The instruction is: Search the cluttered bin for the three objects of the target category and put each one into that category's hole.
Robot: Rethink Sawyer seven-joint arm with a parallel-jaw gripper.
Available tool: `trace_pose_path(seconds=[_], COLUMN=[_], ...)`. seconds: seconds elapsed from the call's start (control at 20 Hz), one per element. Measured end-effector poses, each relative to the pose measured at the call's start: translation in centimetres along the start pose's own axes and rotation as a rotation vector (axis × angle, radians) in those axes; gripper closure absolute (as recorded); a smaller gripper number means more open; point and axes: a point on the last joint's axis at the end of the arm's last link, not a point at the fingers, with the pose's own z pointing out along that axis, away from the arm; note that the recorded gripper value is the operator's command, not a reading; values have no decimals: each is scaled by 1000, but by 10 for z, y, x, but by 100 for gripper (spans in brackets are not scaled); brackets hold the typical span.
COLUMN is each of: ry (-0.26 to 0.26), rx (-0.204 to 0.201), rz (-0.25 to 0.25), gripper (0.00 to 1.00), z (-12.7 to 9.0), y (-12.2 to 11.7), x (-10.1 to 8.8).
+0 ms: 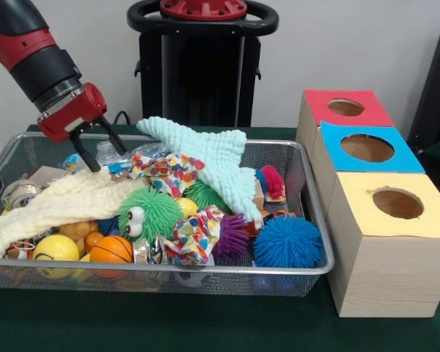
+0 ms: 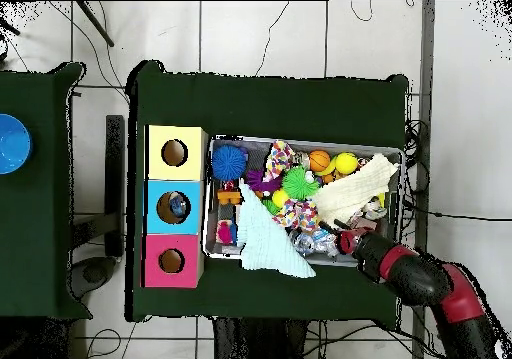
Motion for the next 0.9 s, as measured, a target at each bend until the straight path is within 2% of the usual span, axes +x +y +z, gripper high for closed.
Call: trace_pose_path(seconds=[0.05, 0.15, 0.25, 0.35, 0.45, 0.9], ry=[17, 31, 67, 84, 122, 201], rx=[26, 44, 86, 105, 145, 228], rz=[-23, -37, -69, -84, -116, -164], gripper=[0, 0, 0, 0, 0, 0], z=[0, 0, 0, 1, 0, -5], y=[-2, -3, -5, -5, -6, -8], x=[2, 3, 7, 8, 10, 12])
